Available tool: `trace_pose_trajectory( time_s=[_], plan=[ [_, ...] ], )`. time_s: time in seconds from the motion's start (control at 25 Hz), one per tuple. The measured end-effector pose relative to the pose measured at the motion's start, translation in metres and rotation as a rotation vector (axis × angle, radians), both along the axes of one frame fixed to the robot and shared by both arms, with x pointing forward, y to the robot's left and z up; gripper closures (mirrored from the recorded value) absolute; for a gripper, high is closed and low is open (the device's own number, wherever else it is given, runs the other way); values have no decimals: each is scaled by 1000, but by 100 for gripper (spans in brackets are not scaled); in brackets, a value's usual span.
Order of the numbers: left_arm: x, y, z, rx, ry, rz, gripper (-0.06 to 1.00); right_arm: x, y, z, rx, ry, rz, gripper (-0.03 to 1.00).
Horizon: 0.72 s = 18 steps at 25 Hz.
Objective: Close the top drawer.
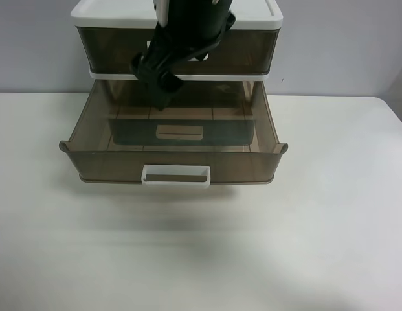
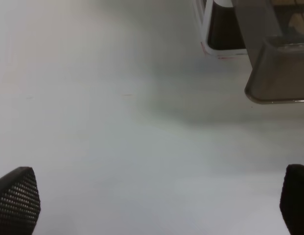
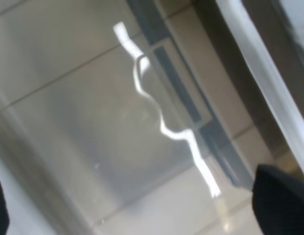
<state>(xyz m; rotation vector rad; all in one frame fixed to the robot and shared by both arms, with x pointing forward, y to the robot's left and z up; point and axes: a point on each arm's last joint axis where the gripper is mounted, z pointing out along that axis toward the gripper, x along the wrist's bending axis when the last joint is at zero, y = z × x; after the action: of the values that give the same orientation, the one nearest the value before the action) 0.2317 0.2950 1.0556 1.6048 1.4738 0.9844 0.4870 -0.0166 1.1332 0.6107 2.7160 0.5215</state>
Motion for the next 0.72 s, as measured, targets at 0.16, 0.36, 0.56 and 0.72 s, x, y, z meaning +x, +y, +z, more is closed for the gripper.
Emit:
trace_pose_trajectory(
  time_s=[0.16,0.36,0.56,0.72],
  plan=[
    [0,0,0,0,0,0,-5,-28,-23,43,98,-47,1,1],
    [0,0,0,0,0,0,-5,-64,-65,73,186,-77,-25,1],
    [0,0,0,0,0,0,-5,-104,-115,71,206,-84,-36,1],
    [0,0,0,0,0,0,-5,-136,-154,60,221,-96,-36,1]
  ],
)
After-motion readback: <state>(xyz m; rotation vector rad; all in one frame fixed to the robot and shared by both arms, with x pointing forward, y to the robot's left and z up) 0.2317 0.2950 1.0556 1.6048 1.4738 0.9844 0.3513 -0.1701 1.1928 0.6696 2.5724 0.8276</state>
